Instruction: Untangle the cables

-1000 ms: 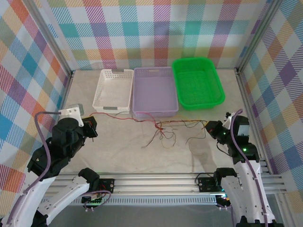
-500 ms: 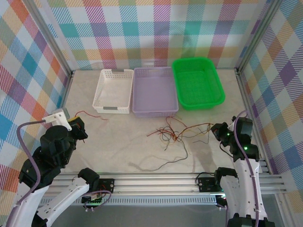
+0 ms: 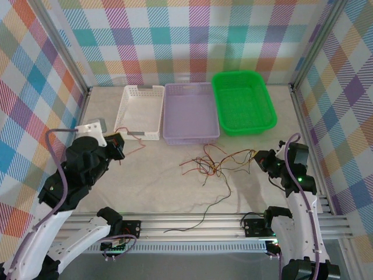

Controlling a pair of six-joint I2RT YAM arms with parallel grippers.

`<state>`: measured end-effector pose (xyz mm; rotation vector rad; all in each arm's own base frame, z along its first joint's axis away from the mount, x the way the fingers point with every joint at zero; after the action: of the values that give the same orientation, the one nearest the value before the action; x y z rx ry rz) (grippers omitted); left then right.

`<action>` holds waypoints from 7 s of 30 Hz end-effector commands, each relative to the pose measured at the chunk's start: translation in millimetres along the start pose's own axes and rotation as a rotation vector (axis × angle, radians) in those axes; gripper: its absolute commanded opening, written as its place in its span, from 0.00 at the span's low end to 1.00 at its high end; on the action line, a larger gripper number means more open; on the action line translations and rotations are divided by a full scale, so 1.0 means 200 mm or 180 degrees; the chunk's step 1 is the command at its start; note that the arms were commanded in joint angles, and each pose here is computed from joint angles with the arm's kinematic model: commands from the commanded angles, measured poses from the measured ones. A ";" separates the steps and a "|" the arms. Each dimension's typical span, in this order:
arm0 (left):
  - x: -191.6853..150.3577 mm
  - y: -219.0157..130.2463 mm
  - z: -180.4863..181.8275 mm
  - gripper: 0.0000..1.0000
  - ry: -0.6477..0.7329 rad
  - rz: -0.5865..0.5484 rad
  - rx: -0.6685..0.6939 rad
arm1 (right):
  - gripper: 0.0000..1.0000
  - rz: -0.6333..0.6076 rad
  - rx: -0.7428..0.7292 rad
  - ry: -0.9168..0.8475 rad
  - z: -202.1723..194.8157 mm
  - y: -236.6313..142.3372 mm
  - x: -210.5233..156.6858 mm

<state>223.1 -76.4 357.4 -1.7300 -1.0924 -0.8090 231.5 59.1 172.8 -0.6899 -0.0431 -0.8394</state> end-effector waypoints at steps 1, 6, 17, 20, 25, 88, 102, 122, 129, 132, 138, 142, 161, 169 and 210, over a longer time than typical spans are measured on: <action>0.17 0.05 -0.18 0.00 -0.0079 -0.0234 -0.0432 | 0.00 0.0024 0.0178 -0.0099 0.04 0.02 0.00; 0.25 0.24 -0.37 0.00 0.0029 -0.0207 -0.0702 | 0.00 -0.0012 0.0307 -0.0142 0.09 0.02 0.01; 0.20 0.84 -0.60 0.00 0.0302 0.0009 -0.0727 | 0.00 0.0020 0.0570 -0.0309 0.18 0.03 0.02; 0.16 1.01 -0.66 0.00 0.0431 0.0128 -0.0754 | 0.00 0.0032 0.0642 -0.0366 0.21 0.02 0.02; 0.05 1.28 -0.72 0.00 0.0528 0.0395 -0.0746 | 0.00 0.0048 0.0883 -0.0496 0.31 -0.01 0.02; -0.44 1.80 -0.54 0.39 0.0908 0.1029 -0.0270 | 0.00 -0.0225 0.2065 -0.1443 1.10 -0.68 0.05; -0.24 1.54 -0.69 0.79 0.0643 0.1100 -0.0633 | 0.00 -0.0121 0.1982 -0.1250 1.07 -0.62 0.07; -0.80 0.56 -1.07 0.84 0.0253 0.1611 -0.2428 | 0.00 0.0271 0.2091 -0.1091 1.09 -0.47 0.09; -0.99 0.51 -1.12 0.84 0.0422 0.1770 -0.2559 | 0.00 0.0293 0.2112 -0.1106 1.10 -0.48 0.07; -1.02 0.48 -1.15 0.84 0.0427 0.1783 -0.2661 | 0.00 0.0299 0.2110 -0.1106 1.10 -0.48 0.06; -1.13 0.48 -1.20 0.83 0.0578 0.1910 -0.2693 | 0.00 0.0324 0.2122 -0.1115 1.11 -0.48 0.04; -1.14 0.49 -1.19 0.80 0.0642 0.1901 -0.2634 | 0.00 0.0332 0.2131 -0.1119 1.11 -0.49 0.03; -0.73 0.27 -1.03 0.00 0.0604 0.1203 -0.2312 | 0.00 0.0201 0.1626 -0.0991 0.88 -0.33 0.02; -0.42 0.10 -0.85 0.00 0.0530 0.0752 -0.2130 | 0.00 0.0161 0.1166 -0.0846 0.64 -0.15 0.03; 0.42 0.00 -0.46 0.00 0.0147 -0.0438 -0.0913 | 0.21 0.0119 -0.0170 -0.0734 0.05 0.14 0.02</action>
<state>253.4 -135.9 455.7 -1.8518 -1.0929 -1.1206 255.3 72.5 148.8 -0.8553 -0.1548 -0.7261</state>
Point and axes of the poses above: each hand's point on the last joint's axis, 136 mm out from that joint toward the fingers, its own y axis out along the fingers, its own z axis along the line the jaws close on, x = y × z, the point moved 1 cm from there along -y, back along the fingers, and after that the axes turned 1 degree about -y, right-handed, at the moved point
